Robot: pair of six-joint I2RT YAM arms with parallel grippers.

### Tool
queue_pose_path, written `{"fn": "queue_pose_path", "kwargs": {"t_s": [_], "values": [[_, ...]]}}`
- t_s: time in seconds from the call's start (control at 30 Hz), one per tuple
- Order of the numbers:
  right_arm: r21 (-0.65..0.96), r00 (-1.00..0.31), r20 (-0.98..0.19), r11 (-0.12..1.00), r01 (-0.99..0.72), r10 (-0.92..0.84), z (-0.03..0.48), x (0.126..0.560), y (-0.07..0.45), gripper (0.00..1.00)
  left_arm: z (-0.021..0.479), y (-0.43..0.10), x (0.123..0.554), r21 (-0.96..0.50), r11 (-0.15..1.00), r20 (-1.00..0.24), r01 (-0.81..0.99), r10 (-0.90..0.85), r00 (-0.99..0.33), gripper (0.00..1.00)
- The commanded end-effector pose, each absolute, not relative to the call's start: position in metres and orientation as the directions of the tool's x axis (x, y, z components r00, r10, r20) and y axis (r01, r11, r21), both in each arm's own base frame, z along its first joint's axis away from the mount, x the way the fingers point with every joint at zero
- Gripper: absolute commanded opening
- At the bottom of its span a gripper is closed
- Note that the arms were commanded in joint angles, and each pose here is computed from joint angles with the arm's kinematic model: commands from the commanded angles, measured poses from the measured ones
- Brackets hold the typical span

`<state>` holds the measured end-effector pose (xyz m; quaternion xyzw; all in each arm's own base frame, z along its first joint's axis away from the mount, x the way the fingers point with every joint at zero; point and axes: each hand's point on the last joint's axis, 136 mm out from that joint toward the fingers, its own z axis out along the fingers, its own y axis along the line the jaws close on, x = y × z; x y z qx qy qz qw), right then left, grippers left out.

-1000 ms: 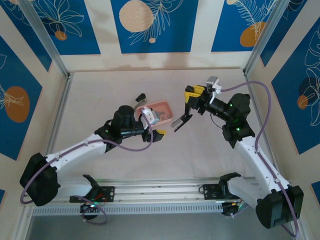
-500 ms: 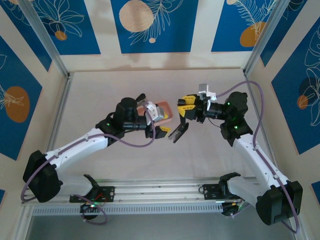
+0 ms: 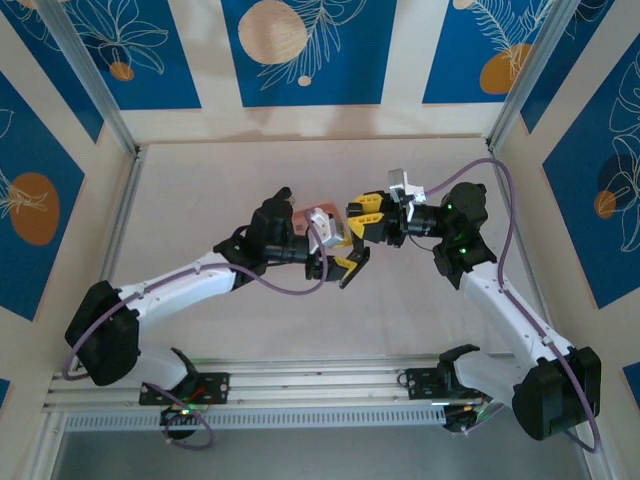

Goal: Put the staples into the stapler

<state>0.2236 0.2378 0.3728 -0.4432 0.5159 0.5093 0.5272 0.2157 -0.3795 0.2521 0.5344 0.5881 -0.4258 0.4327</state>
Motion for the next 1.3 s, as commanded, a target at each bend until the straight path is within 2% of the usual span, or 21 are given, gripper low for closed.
{"fn": "queue_pose_path", "kwargs": {"t_s": [0.0,0.17,0.4,0.5,0.57,0.67,0.77,0.97,1.03,1.1,1.13,1.2,1.27], "values": [[-0.022,0.029,-0.994,0.066,-0.998,0.109,0.397,0.214,0.238,0.0,0.275,-0.391,0.212,-0.008,0.024,-0.981,1.0,0.192,-0.012,0.56],[-0.023,0.03,-0.993,0.063,-0.998,0.11,0.398,0.214,0.238,0.0,0.277,-0.395,0.212,-0.006,0.008,-0.985,1.0,0.172,-0.007,0.52],[-0.023,0.03,-0.993,0.062,-0.998,0.112,0.398,0.214,0.239,0.0,0.28,-0.399,0.211,-0.01,-0.009,-0.989,1.0,0.148,-0.009,0.51],[-0.024,0.031,-0.993,0.062,-0.998,0.115,0.398,0.214,0.239,0.0,0.279,-0.4,0.21,-0.012,-0.017,-0.989,1.0,0.148,-0.009,0.48],[-0.025,0.032,-0.993,0.058,-0.998,0.114,0.399,0.213,0.24,0.0,0.279,-0.4,0.208,-0.012,-0.023,-0.989,1.0,0.147,-0.008,0.43],[-0.022,0.028,-0.993,0.058,-0.998,0.115,0.398,0.213,0.24,0.0,0.279,-0.4,0.208,-0.011,-0.024,-0.989,1.0,0.147,-0.007,0.3],[-0.014,0.023,-0.993,0.077,-0.997,0.116,0.396,0.216,0.239,0.0,0.279,-0.399,0.21,-0.015,-0.005,-0.989,1.0,0.15,-0.014,0.23],[0.037,0.002,-0.988,0.25,-0.968,0.154,0.389,0.236,0.226,0.01,0.267,-0.397,0.23,-0.08,0.121,-0.969,0.989,0.224,-0.106,0.12],[0.058,-0.005,-0.985,0.308,-0.95,0.171,0.386,0.241,0.219,0.06,0.261,-0.395,0.239,-0.099,0.185,-0.958,0.978,0.249,-0.144,0.08],[0.096,-0.027,-0.982,0.369,-0.924,0.189,0.382,0.247,0.209,0.19,0.256,-0.39,0.253,-0.119,0.278,-0.944,0.953,0.267,-0.195,0.05],[0.117,-0.038,-0.979,0.4,-0.909,0.198,0.38,0.25,0.205,0.27,0.254,-0.388,0.258,-0.125,0.318,-0.937,0.94,0.274,-0.217,0.04],[0.184,-0.081,-0.971,0.487,-0.854,0.224,0.371,0.261,0.192,0.55,0.248,-0.38,0.274,-0.154,0.431,-0.914,0.889,0.28,-0.294,0.02],[0.285,-0.154,-0.952,0.581,-0.762,0.265,0.36,0.274,0.175,0.69,0.243,-0.374,0.286,-0.184,0.517,-0.885,0.836,0.283,-0.37,0.0]]}}
